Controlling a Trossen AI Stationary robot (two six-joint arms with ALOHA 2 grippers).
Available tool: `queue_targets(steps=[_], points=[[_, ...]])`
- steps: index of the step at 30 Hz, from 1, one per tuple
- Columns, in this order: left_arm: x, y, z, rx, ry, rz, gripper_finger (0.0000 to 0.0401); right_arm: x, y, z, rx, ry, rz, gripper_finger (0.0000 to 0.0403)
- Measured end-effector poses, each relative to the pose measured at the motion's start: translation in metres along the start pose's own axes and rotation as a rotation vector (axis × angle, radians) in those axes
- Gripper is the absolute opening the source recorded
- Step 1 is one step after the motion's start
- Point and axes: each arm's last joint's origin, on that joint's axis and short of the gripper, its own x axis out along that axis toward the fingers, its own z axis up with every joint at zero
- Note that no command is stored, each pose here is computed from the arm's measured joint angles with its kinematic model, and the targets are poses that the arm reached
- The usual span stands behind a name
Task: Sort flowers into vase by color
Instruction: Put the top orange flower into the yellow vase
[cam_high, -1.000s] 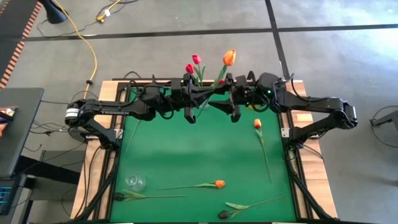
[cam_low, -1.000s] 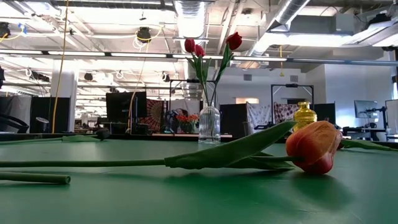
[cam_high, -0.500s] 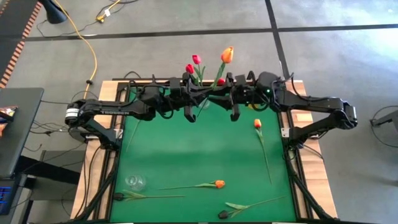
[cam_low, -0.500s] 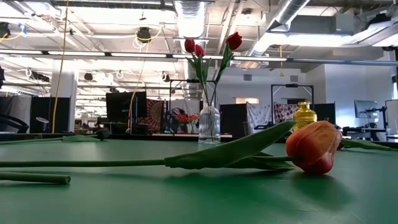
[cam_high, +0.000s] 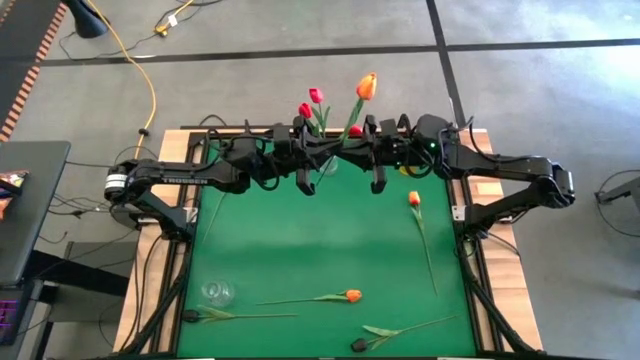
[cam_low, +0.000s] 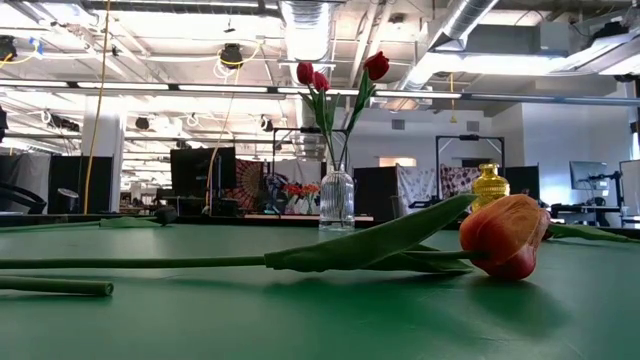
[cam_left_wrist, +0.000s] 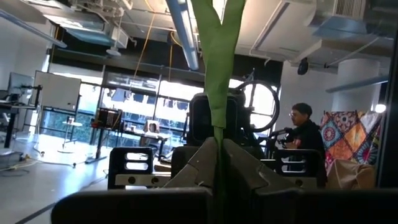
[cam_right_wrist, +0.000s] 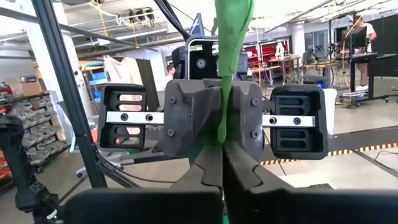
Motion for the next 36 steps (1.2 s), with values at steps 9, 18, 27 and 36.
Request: queue_targets(steps=[9, 18, 27, 36], points=[[-0.001, -0.001, -0.001, 0.032, 0.036, -0.036, 0.0077, -0.019, -0.005, 0.012, -0.046, 0.018, -0.05, 0.0022], [-0.012, 0.011, 0.013, 0.029, 0.142, 0.032, 0.0162, -0.076, -0.022, 0.029, -0.054, 0.16, -0.26, 0.002], [-0.021, 0.016, 0.009, 0.004, 0.29, 0.076, 0.0163, -0.142, -0.033, 0.028, -0.133, 0.262, -0.599, 0.0019], [-0.02, 0.017, 0.005, 0.001, 0.307, 0.085, 0.0163, -0.188, -0.067, -0.028, -0.067, 0.216, -0.865, 0.0019]])
